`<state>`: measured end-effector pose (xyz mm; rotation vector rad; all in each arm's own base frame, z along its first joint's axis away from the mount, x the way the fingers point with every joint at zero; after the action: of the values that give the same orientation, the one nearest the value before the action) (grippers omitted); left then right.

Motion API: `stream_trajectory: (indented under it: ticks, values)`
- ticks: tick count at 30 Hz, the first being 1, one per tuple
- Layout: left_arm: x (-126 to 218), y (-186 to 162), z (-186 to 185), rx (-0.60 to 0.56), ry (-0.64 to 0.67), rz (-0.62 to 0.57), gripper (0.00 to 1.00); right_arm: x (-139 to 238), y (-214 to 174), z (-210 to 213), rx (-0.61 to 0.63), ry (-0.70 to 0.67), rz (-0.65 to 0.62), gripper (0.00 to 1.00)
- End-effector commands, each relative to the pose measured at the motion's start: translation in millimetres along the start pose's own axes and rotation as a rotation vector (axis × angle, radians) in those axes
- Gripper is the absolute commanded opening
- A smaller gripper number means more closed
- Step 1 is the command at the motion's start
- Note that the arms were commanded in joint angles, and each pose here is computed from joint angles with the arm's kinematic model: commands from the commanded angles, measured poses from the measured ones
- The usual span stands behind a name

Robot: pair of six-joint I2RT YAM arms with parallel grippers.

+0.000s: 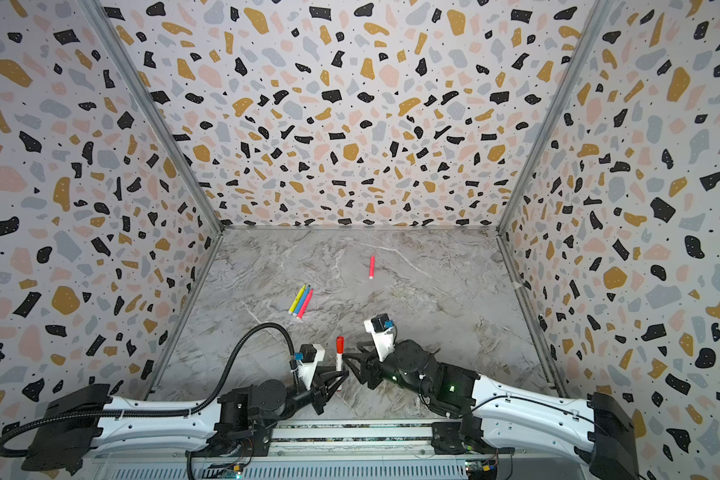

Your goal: Insert the pens into the pen caps

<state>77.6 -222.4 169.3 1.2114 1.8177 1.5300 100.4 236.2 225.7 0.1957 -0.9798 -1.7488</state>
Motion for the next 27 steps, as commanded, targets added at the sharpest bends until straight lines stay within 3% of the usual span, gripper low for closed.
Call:
stream_trajectory:
  ticks: [1, 11, 17, 24, 27]
  values:
    - [-0.9, 20.6, -7.7, 0.018, -0.036, -0.087, 0.00, -1.4, 2.8, 12.1, -0.016, 0.087, 0.011, 0.52]
    - [0.8, 19.8, -6.7, 0.036, -0.039, -0.099, 0.00, -17.8, -2.1, 17.2, -0.021, 0.128, 0.051, 0.44]
    - [1.0, 22.3, -6.2, 0.031, -0.026, -0.103, 0.00, -24.2, -9.0, 17.6, -0.030, 0.141, 0.081, 0.31]
    - [6.6, 21.1, -1.3, 0.048, -0.004, -0.119, 0.00, -33.7, -6.6, 23.4, -0.015, 0.142, 0.103, 0.06]
    - [10.6, 20.5, 1.9, 0.049, 0.012, -0.125, 0.00, -36.1, -5.6, 24.1, -0.020, 0.132, 0.106, 0.01]
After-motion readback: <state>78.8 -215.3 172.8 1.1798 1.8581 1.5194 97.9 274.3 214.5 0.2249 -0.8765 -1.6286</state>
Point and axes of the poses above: each gripper's point midway between its finger pads, its own x axis back along the fingers, its own z axis along the line the jaws close on, y = z × x, the point moved 8 cm from there along x, back along the fingers, and after that the axes turned 12 degrees about -x, right-handed, at the moved point
